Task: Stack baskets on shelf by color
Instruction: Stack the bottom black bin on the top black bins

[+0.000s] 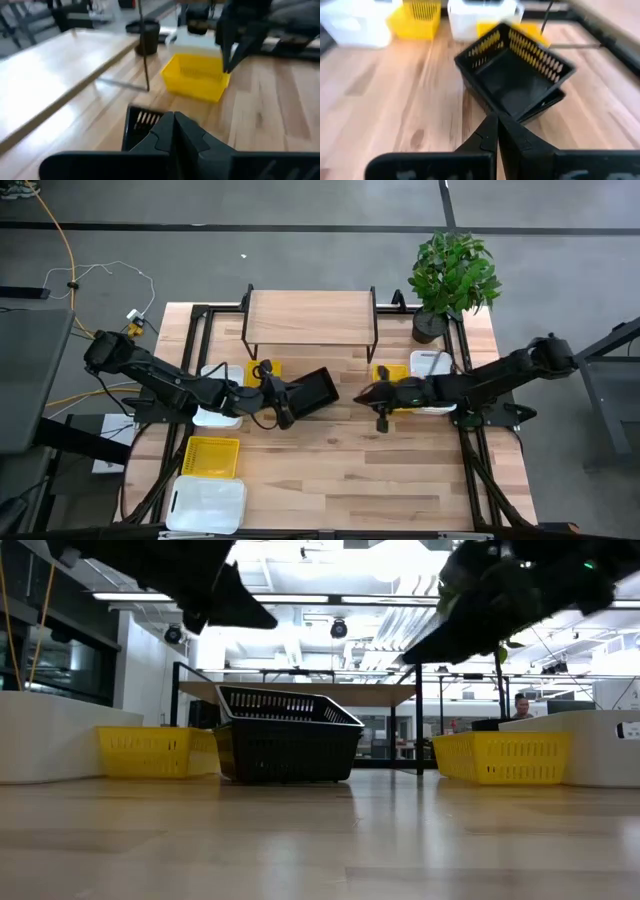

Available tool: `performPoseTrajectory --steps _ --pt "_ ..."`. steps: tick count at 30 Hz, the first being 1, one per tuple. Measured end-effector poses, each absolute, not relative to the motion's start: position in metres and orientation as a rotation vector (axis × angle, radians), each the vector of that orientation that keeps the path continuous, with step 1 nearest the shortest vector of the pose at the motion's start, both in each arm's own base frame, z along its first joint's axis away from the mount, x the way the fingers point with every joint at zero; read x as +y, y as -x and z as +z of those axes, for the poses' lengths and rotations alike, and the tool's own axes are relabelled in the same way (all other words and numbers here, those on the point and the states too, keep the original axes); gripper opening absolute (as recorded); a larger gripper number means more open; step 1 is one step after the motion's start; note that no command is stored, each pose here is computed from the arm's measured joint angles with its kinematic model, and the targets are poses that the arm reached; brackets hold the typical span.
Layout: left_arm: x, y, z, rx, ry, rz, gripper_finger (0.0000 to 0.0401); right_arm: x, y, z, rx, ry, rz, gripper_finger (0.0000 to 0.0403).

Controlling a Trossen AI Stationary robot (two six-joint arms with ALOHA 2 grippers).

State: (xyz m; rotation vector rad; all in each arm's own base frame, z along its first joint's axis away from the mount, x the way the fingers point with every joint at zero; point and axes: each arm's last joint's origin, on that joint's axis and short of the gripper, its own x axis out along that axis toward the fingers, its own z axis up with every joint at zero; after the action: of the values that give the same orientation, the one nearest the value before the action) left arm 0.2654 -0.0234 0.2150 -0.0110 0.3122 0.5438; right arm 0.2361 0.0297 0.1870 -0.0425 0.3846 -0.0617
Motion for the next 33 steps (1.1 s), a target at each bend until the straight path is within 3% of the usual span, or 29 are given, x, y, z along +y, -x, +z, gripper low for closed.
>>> performPoseTrajectory --steps 10,19,27,33 --pt "-0.019 -0.27 0.231 0.195 -0.015 0.479 0.0 0.017 -0.164 0.187 -0.019 -0.073 -0.051 0.0" --pt "0.004 -0.282 0.223 0.168 0.031 0.436 0.0 0.017 -0.158 0.19 -0.054 -0.077 -0.057 0.0" --pt "0.018 -0.298 0.181 0.316 0.024 0.417 0.0 0.017 -0.158 0.19 -0.054 -0.077 -0.057 0.0" --pt "0.03 -0.301 0.167 0.344 -0.017 0.554 0.0 0.017 -0.158 0.19 -0.052 -0.079 -0.057 0.0"
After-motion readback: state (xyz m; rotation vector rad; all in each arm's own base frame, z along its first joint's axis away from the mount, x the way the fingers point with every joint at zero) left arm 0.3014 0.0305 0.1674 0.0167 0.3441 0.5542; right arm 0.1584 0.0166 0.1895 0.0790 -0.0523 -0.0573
